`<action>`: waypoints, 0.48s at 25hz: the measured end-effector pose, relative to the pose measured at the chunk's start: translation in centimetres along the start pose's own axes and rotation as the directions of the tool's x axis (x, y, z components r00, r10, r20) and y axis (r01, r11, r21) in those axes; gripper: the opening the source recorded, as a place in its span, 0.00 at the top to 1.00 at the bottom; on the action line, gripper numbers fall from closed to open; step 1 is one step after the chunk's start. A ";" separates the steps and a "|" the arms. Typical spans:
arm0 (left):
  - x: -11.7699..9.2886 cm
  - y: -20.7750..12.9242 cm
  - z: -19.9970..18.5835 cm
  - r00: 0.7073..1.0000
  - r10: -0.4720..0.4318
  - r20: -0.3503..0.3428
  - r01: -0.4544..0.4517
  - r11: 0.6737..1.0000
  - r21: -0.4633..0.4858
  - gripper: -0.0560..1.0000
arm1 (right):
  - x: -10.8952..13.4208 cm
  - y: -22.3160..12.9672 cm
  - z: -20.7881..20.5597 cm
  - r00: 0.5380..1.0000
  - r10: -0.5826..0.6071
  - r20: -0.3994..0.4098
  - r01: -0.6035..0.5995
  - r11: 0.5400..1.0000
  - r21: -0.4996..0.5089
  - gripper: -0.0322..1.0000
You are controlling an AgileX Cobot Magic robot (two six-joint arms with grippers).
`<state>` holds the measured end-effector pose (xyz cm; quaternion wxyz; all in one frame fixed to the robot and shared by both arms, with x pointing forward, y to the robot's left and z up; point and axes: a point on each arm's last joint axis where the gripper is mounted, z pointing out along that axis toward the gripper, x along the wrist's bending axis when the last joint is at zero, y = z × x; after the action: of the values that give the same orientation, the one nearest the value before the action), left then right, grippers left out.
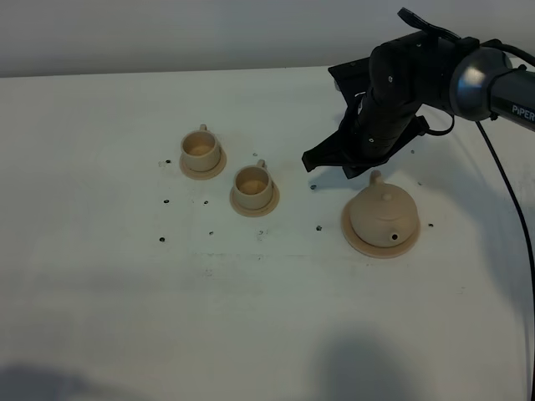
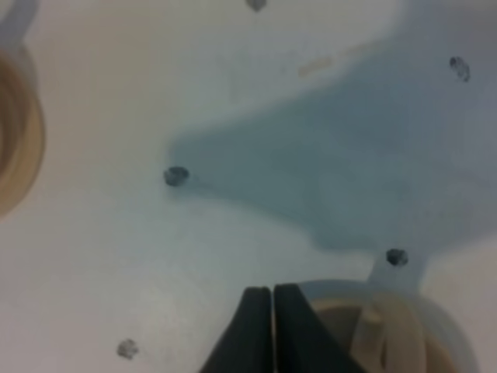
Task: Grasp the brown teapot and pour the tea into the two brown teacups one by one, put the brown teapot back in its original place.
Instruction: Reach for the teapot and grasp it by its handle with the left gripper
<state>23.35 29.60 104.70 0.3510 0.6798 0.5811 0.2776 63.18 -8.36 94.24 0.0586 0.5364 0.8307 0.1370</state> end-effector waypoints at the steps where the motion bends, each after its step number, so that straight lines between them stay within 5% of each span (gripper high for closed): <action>1: 0.0 0.0 0.0 1.000 0.000 0.000 0.000 1.000 0.000 0.47 | 0.0 0.0 0.1 1.000 -0.002 0.003 0.002 1.000 0.002 0.98; 12: 0.0 0.0 0.0 1.000 0.000 0.000 0.000 1.000 0.000 0.47 | -0.8 -0.1 0.6 0.995 -0.053 0.083 0.053 0.999 0.011 0.98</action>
<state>23.35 29.60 104.70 0.3510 0.6798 0.5811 0.2776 63.59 -8.99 93.58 0.0941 0.5197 0.8421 0.1093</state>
